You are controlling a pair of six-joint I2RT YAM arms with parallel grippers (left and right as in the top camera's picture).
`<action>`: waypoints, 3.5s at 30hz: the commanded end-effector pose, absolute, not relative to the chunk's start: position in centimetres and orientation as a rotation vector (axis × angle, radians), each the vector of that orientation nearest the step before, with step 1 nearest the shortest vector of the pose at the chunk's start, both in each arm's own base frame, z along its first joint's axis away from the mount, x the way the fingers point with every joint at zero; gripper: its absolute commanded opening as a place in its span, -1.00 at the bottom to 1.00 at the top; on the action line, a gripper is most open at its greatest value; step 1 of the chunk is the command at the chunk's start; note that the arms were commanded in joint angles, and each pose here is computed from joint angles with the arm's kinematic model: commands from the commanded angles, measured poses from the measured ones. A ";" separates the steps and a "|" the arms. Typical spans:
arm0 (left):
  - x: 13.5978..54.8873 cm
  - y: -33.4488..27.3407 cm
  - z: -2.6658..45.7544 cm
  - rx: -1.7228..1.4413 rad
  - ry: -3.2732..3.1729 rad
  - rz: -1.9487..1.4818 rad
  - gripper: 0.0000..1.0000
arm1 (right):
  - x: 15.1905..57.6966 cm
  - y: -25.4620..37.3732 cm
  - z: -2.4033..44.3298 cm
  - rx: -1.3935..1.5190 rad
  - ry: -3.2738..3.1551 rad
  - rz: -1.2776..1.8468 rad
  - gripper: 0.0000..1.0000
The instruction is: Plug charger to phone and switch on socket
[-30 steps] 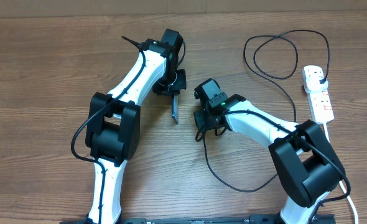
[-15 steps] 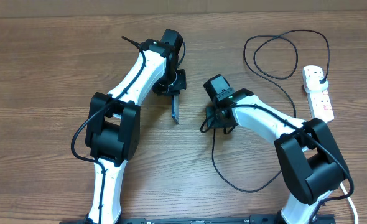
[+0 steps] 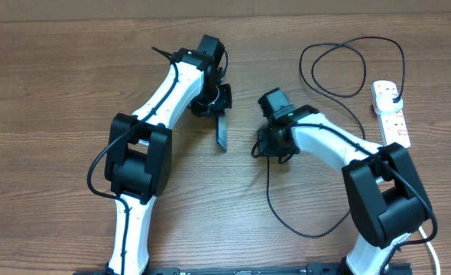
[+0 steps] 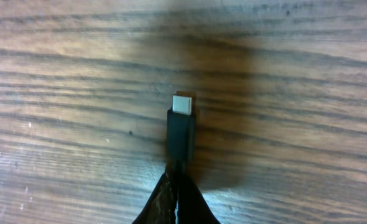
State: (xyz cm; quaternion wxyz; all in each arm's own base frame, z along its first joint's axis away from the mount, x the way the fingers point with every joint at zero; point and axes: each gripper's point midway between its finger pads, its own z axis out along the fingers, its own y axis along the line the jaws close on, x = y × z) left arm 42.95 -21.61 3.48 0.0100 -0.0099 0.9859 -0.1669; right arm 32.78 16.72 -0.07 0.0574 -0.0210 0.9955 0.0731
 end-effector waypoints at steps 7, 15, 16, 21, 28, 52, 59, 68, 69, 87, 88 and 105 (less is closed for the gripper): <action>45.9 -25.1 11.1 0.202 2.658 -1.518 -0.91 | 32.9 18.5 3.7 -0.180 2.926 1.036 -0.93; 48.4 -23.9 15.8 0.291 2.360 -1.746 -0.92 | 33.0 19.9 8.9 -0.246 2.649 1.577 -0.93; 48.5 -23.9 16.0 0.287 2.357 -1.748 -0.92 | 32.9 20.2 9.4 -0.261 2.621 1.618 -0.93; 49.0 -24.2 17.0 0.282 2.330 -1.751 -0.91 | 32.7 21.3 12.2 -0.336 2.446 1.823 -0.92; 51.1 -23.0 16.4 0.113 2.376 -1.662 -0.92 | 33.9 18.2 5.3 -0.102 2.844 1.214 -0.78; 51.3 -21.3 16.0 0.040 2.402 -1.661 -0.92 | 33.3 17.0 -0.9 -0.090 2.987 0.090 -0.18; 51.3 -21.3 16.0 0.040 2.402 -1.660 -0.92 | 33.7 16.2 -0.9 -0.070 2.974 0.040 -0.44; 51.3 -21.3 16.0 0.040 2.402 -1.660 -0.92 | 35.1 18.0 -0.5 -0.131 2.911 0.161 -0.21; 51.3 -21.3 16.0 0.040 2.402 -1.660 -0.92 | 35.0 18.6 -0.4 -0.151 2.913 0.204 -0.20; 51.2 -21.3 15.9 0.031 2.411 -1.664 -0.92 | 34.1 17.2 -1.4 -0.092 2.943 0.122 -0.80; 51.2 -21.3 15.9 0.031 2.411 -1.664 -0.92 | 33.8 17.0 -1.5 -0.080 2.956 0.116 -0.78; 52.1 -20.8 17.7 0.070 2.314 -1.721 -0.92 | 34.8 18.1 5.6 -0.163 2.882 0.497 -0.93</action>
